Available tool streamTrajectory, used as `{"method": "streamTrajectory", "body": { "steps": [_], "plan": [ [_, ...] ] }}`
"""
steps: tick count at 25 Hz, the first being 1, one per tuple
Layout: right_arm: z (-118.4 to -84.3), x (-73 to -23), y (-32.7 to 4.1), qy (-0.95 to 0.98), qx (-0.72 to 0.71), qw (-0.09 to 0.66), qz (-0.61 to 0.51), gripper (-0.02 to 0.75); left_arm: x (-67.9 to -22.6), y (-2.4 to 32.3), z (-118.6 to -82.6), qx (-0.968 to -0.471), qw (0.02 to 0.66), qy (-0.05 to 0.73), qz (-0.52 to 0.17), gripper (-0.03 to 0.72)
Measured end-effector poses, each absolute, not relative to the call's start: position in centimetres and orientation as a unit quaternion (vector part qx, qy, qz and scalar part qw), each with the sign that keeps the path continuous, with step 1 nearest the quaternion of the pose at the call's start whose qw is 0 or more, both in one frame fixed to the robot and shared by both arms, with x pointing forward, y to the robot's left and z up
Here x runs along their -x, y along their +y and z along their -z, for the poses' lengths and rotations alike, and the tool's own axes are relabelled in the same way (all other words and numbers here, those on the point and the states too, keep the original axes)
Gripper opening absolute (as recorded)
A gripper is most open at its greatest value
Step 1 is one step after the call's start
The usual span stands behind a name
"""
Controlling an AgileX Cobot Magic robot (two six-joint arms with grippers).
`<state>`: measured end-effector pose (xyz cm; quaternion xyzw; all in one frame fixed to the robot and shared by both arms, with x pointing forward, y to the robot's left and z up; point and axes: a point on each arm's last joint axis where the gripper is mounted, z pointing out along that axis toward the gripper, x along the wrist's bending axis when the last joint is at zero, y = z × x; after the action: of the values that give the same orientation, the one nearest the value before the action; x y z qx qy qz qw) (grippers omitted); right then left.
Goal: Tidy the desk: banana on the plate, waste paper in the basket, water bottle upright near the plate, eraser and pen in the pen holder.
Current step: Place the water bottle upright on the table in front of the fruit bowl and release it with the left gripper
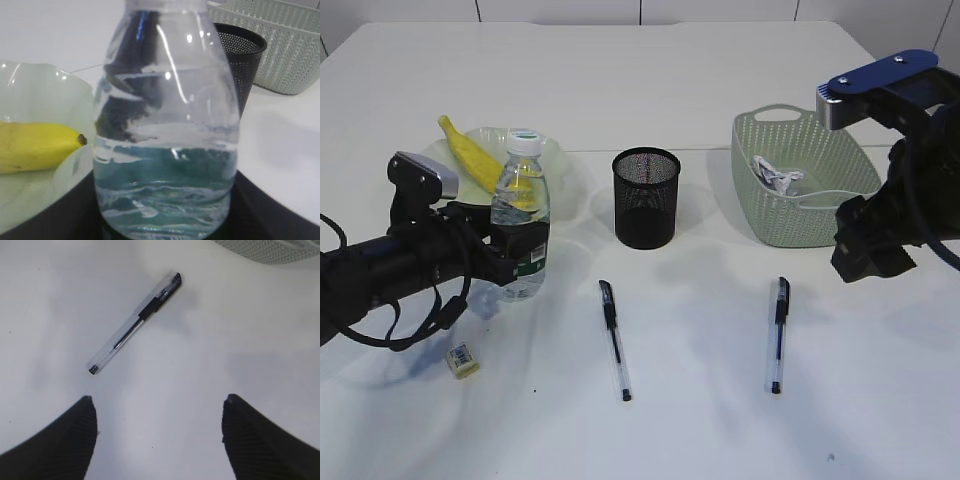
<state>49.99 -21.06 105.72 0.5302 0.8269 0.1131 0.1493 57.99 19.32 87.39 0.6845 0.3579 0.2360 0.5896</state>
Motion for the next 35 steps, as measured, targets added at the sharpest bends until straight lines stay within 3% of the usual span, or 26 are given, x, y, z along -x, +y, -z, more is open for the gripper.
{"method": "streamTrajectory", "body": {
  "steps": [22, 35],
  "plan": [
    [-105.71, -49.98, -21.07, 0.828, -0.529, 0.149, -0.112, 0.580, -57.87, 19.30, -86.83, -0.676, 0.600, 0.356, -0.236, 0.465],
    [-105.71, -49.99, -21.11, 0.828, -0.528, 0.151, -0.110, 0.580, -57.64, 19.33, -86.68, -0.679, 0.598, 0.356, -0.235, 0.585]
  ]
}}
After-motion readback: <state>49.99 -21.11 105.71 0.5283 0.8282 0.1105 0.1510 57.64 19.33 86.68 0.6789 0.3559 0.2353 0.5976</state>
